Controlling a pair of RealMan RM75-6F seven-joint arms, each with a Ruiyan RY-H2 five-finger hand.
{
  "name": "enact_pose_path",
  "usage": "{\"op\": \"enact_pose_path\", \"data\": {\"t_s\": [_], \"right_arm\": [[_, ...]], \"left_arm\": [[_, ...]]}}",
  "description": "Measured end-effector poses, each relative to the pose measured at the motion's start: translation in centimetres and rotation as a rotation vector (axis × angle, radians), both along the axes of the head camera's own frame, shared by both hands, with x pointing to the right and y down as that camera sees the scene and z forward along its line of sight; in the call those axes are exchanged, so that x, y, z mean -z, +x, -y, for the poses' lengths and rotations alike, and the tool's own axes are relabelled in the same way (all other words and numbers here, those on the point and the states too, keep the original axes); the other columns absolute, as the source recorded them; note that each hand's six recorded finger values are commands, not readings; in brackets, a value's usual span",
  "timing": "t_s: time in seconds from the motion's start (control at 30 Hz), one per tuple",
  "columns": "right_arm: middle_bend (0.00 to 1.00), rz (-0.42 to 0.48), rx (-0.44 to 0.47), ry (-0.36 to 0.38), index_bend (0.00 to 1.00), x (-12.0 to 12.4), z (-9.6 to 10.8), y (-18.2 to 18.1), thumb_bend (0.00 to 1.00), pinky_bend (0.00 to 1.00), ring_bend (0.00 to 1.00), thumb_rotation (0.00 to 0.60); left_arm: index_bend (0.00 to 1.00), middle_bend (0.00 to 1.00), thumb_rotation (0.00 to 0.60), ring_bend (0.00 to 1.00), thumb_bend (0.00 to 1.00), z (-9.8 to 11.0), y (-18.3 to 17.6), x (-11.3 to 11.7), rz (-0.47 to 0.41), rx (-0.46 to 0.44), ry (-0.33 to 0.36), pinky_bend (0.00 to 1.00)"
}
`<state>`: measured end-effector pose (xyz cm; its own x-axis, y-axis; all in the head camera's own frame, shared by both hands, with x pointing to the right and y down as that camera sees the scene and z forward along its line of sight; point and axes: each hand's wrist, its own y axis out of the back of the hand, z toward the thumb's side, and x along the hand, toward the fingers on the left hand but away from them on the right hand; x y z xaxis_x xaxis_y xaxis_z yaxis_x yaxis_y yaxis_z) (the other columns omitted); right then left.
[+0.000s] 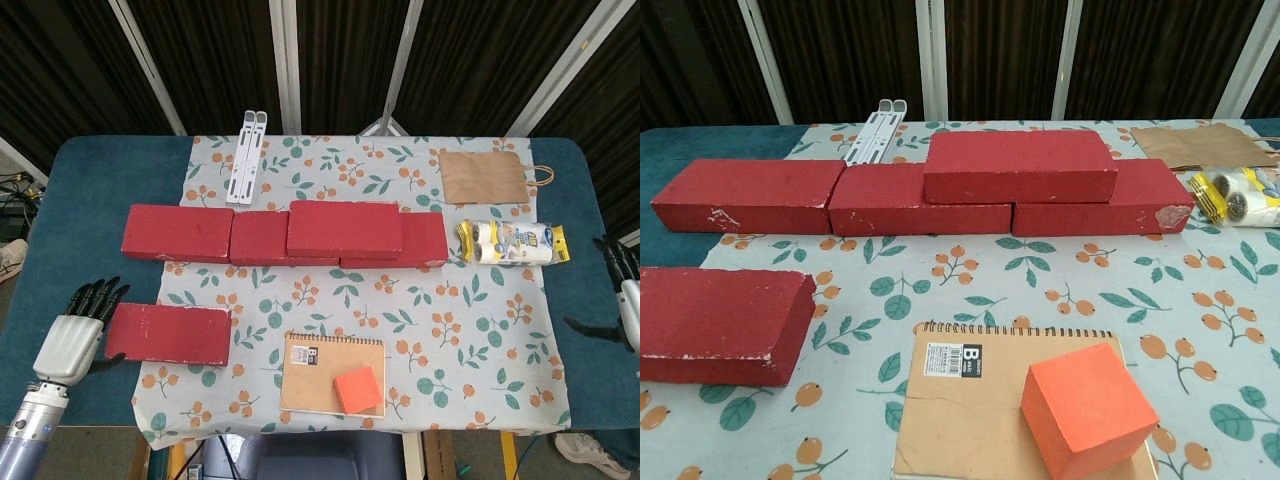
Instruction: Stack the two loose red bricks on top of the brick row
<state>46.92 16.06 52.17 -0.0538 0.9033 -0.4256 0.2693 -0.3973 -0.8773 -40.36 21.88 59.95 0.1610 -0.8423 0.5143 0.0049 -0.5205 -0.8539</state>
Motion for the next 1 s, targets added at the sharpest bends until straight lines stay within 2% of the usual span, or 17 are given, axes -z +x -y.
{"op": "enact_pose_path", "data": {"t_s": [0.17,0.27,0.5,0.7,1.0], "right_arm": [[0.00,0.023,-0.047,-0.023,0.00,-1.4,-4.5,0.0,0.03,0.00,0.00,0.600],[0.00,0.018,-0.049,-0.026,0.00,-1.7,-6.2,-0.2,0.04,0.00,0.00,0.600],[0.00,-0.005,-0.040,-0.006,0.00,-0.8,-7.3,-0.8,0.04,0.00,0.00,0.600],[0.00,-0.009,-0.035,-0.022,0.00,-0.7,-7.5,-1.0,0.03,0.00,0.00,0.600],[0.00,-0.010,-0.046,-0.016,0.00,-0.7,-7.4,-0.7,0.04,0.00,0.00,0.600]], "left_arm": [[0.00,0.00,0.600,0.00,0.00,1.1,0.3,-0.5,-0.011,0.036,-0.051,0.05],[0.00,0.00,0.600,0.00,0.00,1.5,0.6,-0.8,-0.018,0.032,-0.088,0.03],[0.00,0.00,0.600,0.00,0.00,2.3,1.2,-2.6,0.019,0.008,-0.175,0.03],[0.00,0.00,0.600,0.00,0.00,2.3,2.5,-4.0,-0.002,-0.007,-0.260,0.01],[0.00,0.00,0.600,0.00,0.00,1.3,4.7,-4.0,-0.044,-0.076,-0.366,0.00]]}}
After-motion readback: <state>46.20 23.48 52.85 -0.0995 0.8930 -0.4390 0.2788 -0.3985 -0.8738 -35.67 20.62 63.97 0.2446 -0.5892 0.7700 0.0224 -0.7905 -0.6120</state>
